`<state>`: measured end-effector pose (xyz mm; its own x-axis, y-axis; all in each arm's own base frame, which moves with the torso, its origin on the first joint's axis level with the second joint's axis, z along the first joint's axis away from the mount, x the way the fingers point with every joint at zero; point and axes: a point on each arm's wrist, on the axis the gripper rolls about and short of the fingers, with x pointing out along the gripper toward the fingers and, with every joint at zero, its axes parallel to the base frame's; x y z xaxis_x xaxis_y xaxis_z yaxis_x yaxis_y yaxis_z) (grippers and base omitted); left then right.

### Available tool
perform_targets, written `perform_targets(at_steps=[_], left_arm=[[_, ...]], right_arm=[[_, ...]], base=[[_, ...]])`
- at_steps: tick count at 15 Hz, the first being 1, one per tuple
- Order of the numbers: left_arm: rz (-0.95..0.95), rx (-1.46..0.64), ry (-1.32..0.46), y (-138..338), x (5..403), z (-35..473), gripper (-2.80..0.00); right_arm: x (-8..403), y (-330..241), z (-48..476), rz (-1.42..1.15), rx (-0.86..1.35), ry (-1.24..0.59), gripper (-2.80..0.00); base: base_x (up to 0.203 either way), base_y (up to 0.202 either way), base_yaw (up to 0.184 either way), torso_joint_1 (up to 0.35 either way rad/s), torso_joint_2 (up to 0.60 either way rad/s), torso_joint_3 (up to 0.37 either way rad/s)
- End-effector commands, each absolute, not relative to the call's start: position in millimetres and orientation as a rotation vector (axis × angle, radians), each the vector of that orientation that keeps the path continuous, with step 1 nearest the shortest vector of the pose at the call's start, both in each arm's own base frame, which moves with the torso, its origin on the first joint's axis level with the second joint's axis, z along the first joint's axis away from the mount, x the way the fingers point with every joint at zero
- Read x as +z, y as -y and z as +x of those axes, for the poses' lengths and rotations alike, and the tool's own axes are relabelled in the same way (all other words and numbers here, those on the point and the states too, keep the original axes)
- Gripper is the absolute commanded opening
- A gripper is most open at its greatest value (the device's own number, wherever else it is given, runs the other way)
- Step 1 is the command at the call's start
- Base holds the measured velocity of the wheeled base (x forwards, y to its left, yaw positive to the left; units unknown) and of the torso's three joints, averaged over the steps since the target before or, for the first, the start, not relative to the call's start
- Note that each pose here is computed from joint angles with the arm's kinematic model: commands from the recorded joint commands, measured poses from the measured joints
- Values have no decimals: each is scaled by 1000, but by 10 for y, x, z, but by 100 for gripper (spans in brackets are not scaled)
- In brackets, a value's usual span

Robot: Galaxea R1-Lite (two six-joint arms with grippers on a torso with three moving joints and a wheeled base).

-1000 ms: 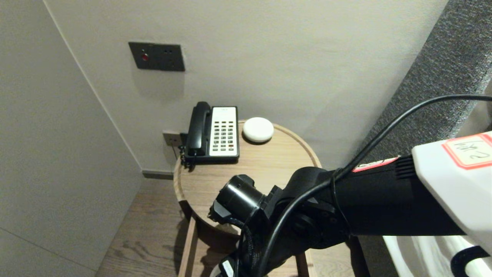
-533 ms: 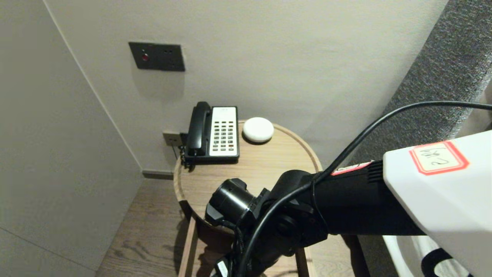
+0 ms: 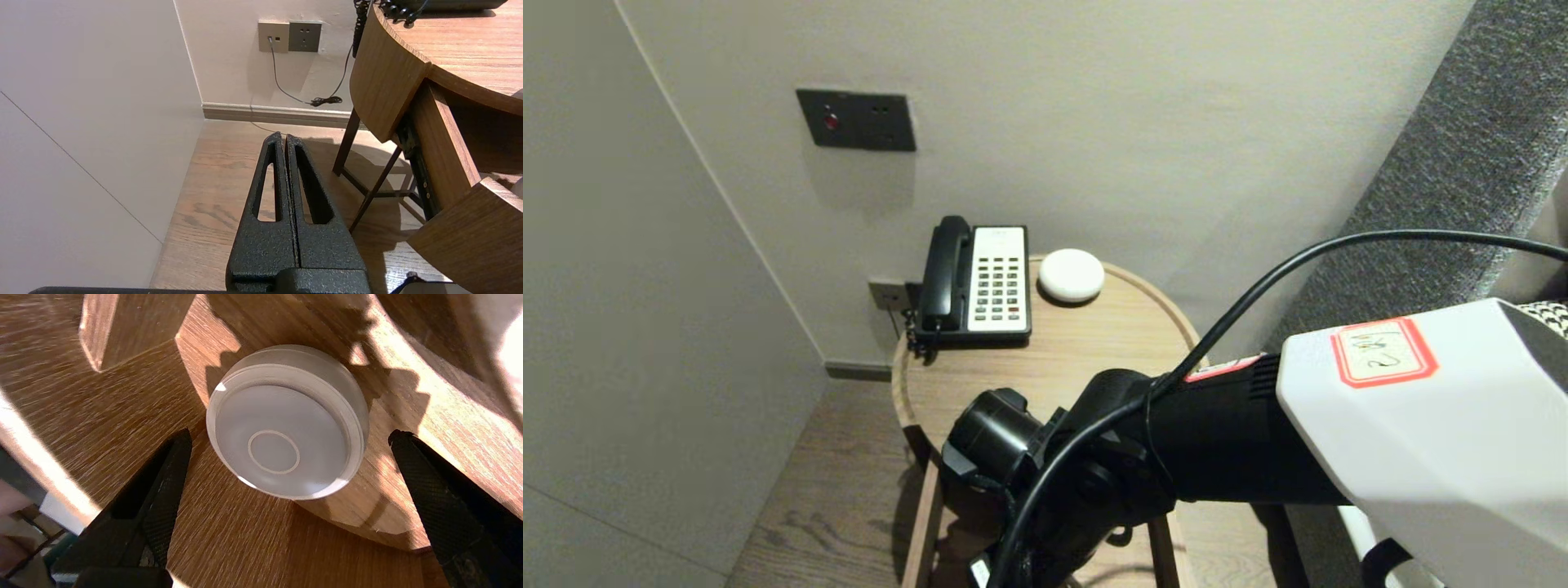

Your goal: Take the remote control out of the drawer one by one and place them on the table

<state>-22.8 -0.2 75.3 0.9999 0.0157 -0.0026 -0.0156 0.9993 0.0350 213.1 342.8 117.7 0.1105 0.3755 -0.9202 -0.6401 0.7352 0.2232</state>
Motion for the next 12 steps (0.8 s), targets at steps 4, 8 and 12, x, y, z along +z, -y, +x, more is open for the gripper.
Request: perform_targets(at_steps=[4, 8, 12], left_arm=[[35, 17, -3, 2, 752, -228, -280], [35, 17, -3, 2, 752, -228, -280], [35, 17, -2, 2, 753, -228, -280]], right_arm=[[1075, -3513, 2177, -289, 746, -1271, 0], [971, -3536, 2200, -312, 733, -1289, 0], [939, -3595, 2240, -311, 730, -1277, 0]], base=[[0, 0, 0, 0, 0, 0], [0, 0, 0, 0, 0, 0], [0, 0, 0, 0, 0, 0]])
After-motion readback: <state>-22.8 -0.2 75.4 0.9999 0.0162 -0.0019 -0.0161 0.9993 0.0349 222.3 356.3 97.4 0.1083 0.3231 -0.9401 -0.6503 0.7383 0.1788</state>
